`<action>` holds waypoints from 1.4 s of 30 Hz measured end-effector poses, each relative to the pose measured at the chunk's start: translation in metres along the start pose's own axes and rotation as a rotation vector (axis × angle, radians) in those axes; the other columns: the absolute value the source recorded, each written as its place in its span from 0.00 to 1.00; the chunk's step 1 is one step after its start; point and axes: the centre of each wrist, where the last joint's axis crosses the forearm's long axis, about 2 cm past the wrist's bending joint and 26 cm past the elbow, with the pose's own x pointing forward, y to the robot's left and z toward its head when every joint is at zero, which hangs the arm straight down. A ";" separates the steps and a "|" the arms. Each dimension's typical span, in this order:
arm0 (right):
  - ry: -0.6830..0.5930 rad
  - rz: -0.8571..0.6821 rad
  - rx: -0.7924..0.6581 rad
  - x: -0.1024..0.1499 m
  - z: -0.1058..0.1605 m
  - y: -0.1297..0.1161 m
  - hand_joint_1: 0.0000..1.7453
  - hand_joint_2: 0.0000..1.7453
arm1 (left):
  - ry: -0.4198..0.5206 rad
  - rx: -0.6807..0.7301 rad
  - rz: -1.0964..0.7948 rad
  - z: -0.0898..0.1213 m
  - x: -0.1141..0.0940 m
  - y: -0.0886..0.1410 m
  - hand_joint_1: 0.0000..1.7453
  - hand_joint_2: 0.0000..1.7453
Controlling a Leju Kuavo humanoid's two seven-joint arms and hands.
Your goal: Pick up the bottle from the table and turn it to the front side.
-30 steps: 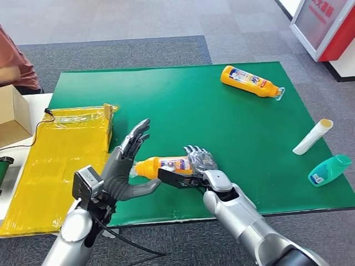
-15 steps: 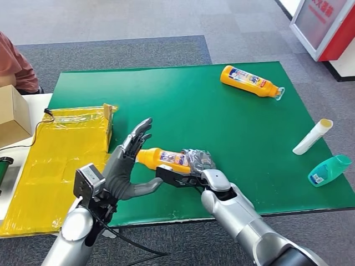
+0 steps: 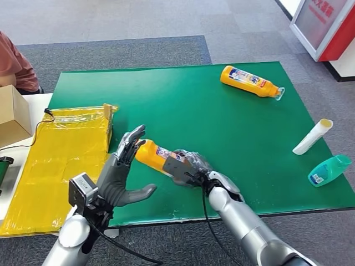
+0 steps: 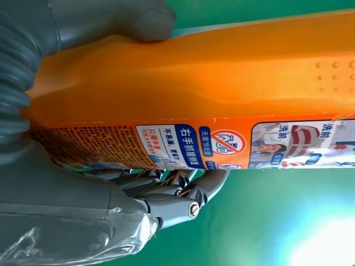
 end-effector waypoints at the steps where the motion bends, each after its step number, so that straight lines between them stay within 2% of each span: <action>1: -0.009 -0.045 -0.005 -0.002 0.002 0.000 1.00 1.00 | 0.001 0.002 0.000 0.001 0.000 0.000 0.00 1.00; 9: -0.086 -0.382 -0.098 -0.016 0.015 -0.009 1.00 1.00 | -0.004 0.018 0.010 0.009 -0.004 0.002 0.00 1.00; 13: -0.096 -0.423 -0.114 -0.017 0.016 -0.010 1.00 1.00 | -0.005 0.020 0.010 0.010 -0.004 0.003 0.00 1.00; 14: -0.109 -0.471 -0.132 -0.019 0.018 -0.012 1.00 1.00 | -0.005 0.023 0.009 0.011 -0.004 0.003 0.00 1.00; 18: -0.221 -0.870 -0.271 -0.034 0.037 -0.022 1.00 1.00 | -0.016 0.040 0.007 0.018 -0.006 0.003 0.00 1.00; 21: -0.275 -0.996 -0.338 -0.035 0.045 -0.023 1.00 1.00 | -0.032 0.052 0.000 0.021 -0.004 0.003 0.00 1.00; 25: -0.399 -1.083 -0.410 -0.028 0.056 -0.027 1.00 1.00 | -0.058 0.070 0.012 0.024 -0.001 0.005 0.00 1.00; 28: -0.512 -1.100 -0.439 -0.016 0.062 -0.029 1.00 1.00 | -0.074 0.077 0.081 0.023 0.001 0.007 0.00 1.00; 32: -0.625 -1.046 -0.488 0.000 0.066 -0.033 1.00 1.00 | -0.095 0.093 0.171 0.018 0.004 0.013 0.00 1.00; 37: -0.676 -1.013 -0.515 0.009 0.070 -0.035 1.00 1.00 | -0.105 0.099 0.197 0.014 0.006 0.017 0.00 1.00; 42: -0.702 -0.798 -0.629 0.019 0.072 -0.038 1.00 1.00 | -0.080 0.124 0.369 0.008 0.008 0.020 0.00 1.00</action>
